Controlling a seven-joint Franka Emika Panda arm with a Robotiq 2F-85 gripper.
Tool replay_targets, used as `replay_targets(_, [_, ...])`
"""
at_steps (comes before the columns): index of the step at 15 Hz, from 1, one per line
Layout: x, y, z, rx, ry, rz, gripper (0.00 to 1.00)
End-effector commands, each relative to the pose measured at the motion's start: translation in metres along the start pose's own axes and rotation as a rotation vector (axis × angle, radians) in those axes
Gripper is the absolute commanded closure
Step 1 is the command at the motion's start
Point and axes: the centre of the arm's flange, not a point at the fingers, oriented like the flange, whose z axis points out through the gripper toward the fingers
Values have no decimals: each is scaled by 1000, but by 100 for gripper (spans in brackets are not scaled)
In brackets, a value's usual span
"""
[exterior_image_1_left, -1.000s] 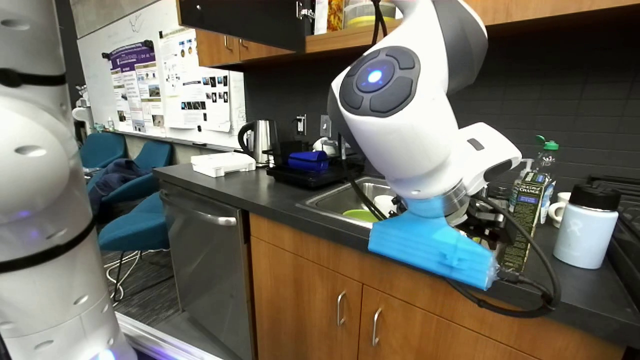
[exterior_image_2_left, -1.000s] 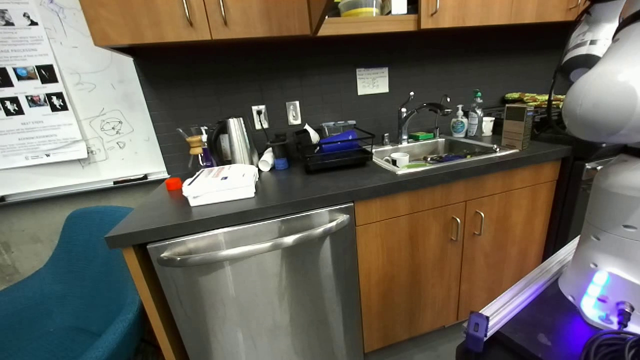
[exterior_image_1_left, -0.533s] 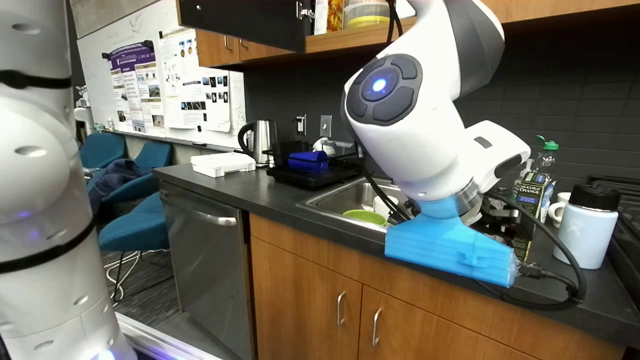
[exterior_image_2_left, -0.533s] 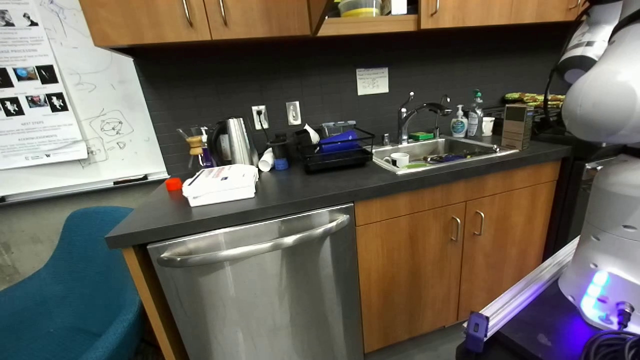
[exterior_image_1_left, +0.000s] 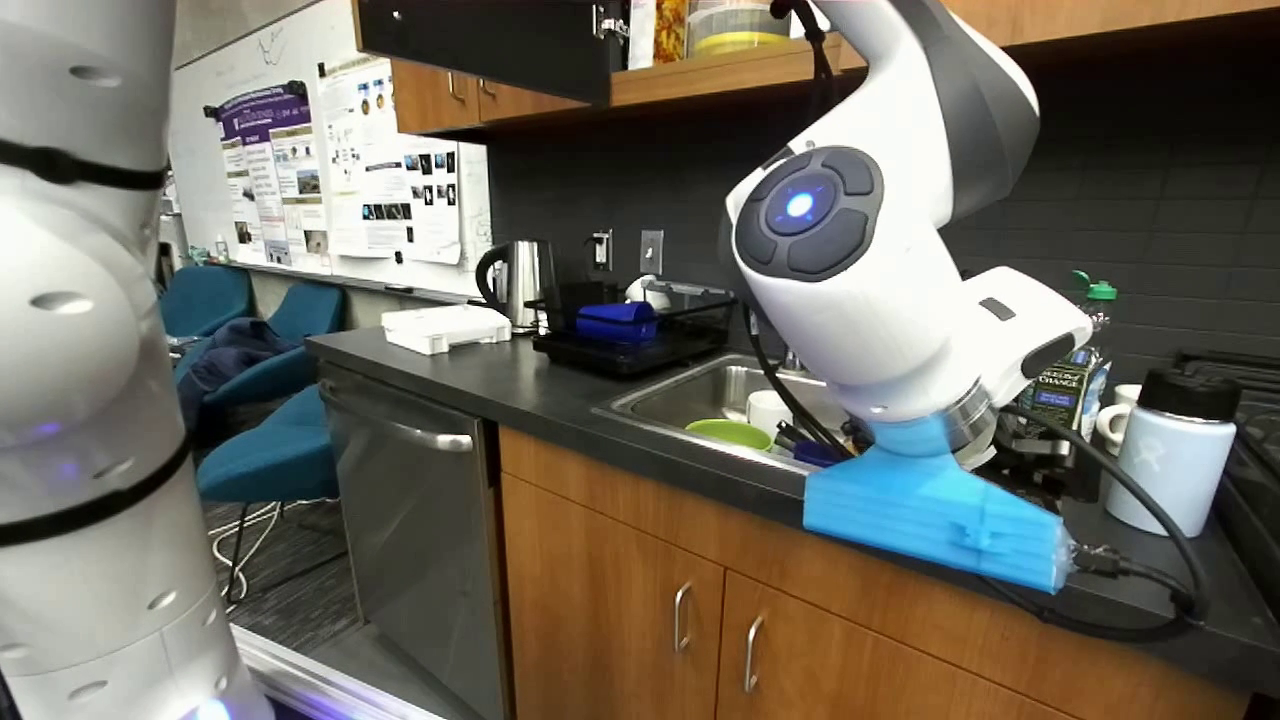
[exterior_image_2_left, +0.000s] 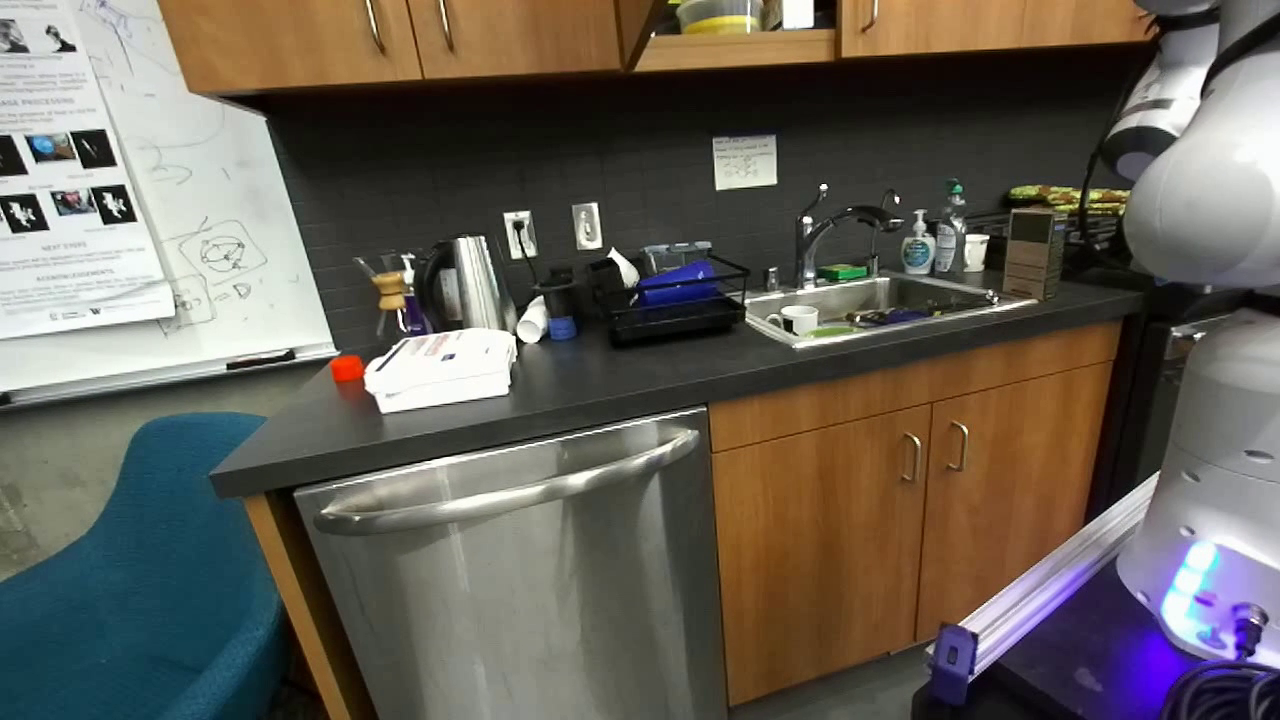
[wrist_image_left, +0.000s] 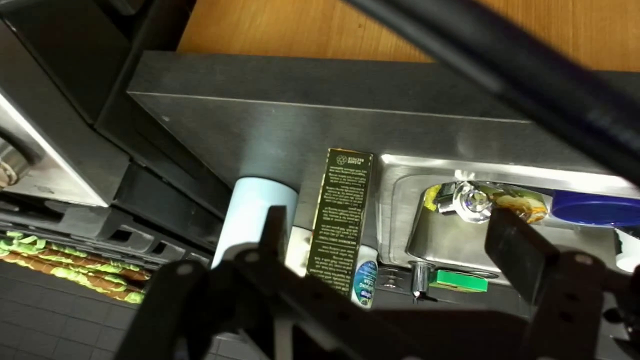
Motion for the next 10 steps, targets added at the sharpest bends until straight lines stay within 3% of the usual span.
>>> replay_targets(1, [16, 13, 24, 2, 17, 6, 0])
replay_targets(6, [43, 17, 51, 53, 57, -12, 0])
replay_targets(10, [45, 18, 68, 57, 48, -45, 0])
